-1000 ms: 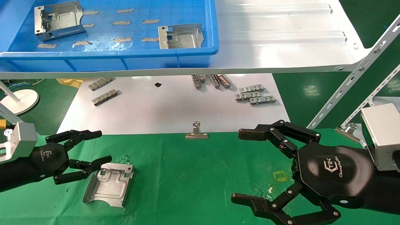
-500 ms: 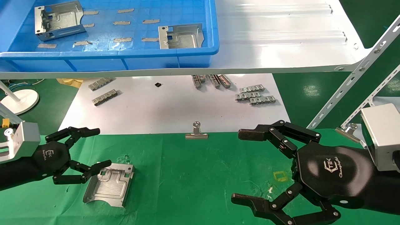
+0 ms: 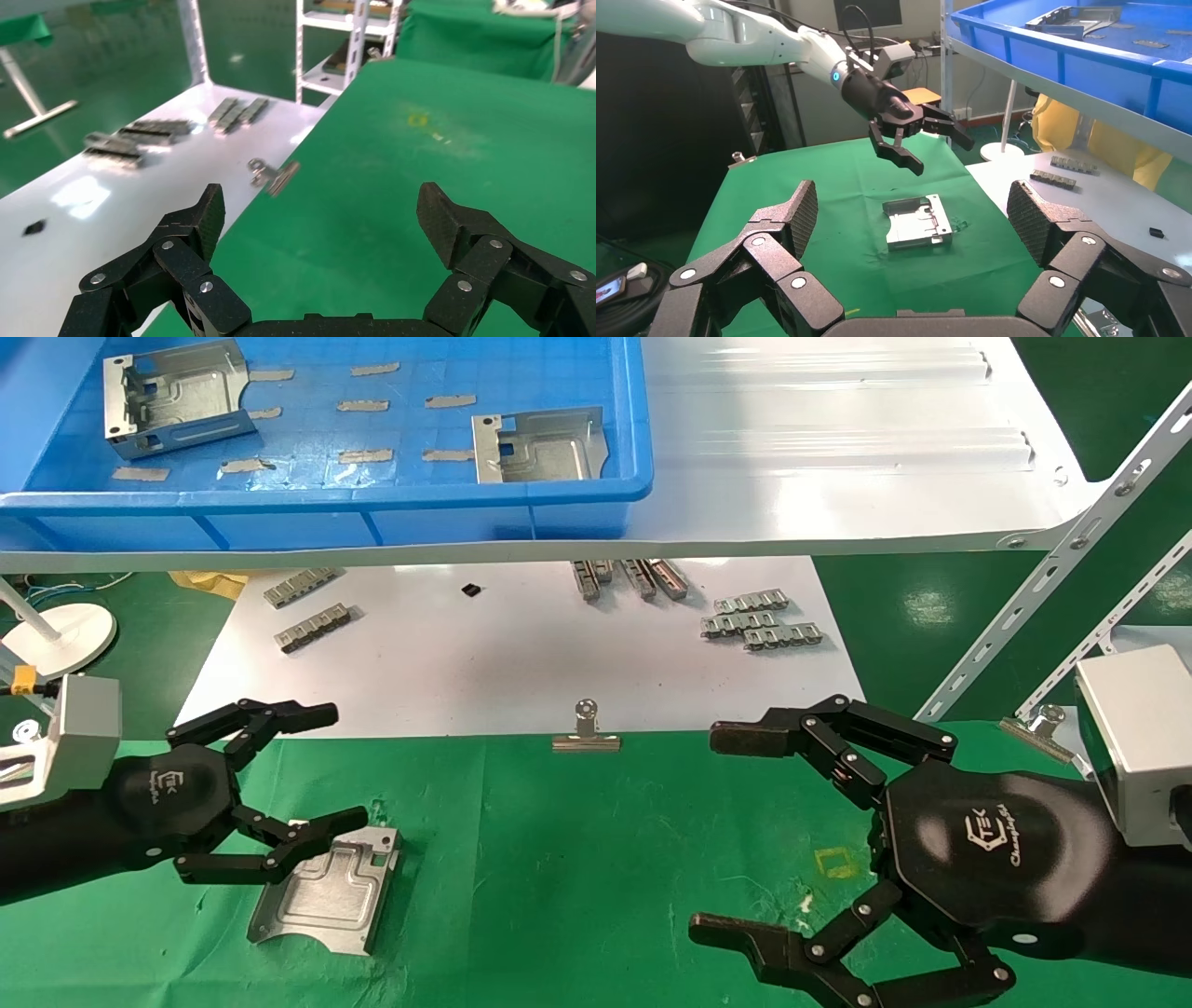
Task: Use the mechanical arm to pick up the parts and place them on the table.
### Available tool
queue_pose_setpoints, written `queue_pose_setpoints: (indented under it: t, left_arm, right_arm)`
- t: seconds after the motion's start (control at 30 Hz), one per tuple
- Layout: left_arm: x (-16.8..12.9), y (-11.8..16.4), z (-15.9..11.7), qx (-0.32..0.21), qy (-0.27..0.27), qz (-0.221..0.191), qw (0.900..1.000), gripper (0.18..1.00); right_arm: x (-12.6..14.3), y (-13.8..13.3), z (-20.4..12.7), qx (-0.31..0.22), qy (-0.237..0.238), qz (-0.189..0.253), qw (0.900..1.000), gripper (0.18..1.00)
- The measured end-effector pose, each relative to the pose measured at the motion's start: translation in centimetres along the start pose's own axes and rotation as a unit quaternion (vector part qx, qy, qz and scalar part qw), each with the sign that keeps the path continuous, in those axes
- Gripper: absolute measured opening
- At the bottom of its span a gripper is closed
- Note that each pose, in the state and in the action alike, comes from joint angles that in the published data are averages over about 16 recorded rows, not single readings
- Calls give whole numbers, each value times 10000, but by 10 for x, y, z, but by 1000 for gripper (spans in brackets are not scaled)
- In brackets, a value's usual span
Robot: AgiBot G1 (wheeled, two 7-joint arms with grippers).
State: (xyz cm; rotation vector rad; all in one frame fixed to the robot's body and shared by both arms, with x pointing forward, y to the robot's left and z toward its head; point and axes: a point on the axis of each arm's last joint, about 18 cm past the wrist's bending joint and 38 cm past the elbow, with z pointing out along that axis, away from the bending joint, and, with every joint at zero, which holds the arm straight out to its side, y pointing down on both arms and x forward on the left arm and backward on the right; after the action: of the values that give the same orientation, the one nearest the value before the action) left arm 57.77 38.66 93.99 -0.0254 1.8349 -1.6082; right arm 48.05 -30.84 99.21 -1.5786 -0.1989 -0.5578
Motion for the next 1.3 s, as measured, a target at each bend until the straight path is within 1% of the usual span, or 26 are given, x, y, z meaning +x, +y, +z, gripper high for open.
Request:
queue_pose_setpoints:
  t: [0.67,1.3]
  left_arm:
    - [33,-49,19,482,653,-85,9967,1001]
    - [76,-95,24,661,1227,-14,9902,1001]
  right_arm:
    - [0,0,0,0,0,0,10000,1000]
    - [0,0,0,0,0,0,10000,1000]
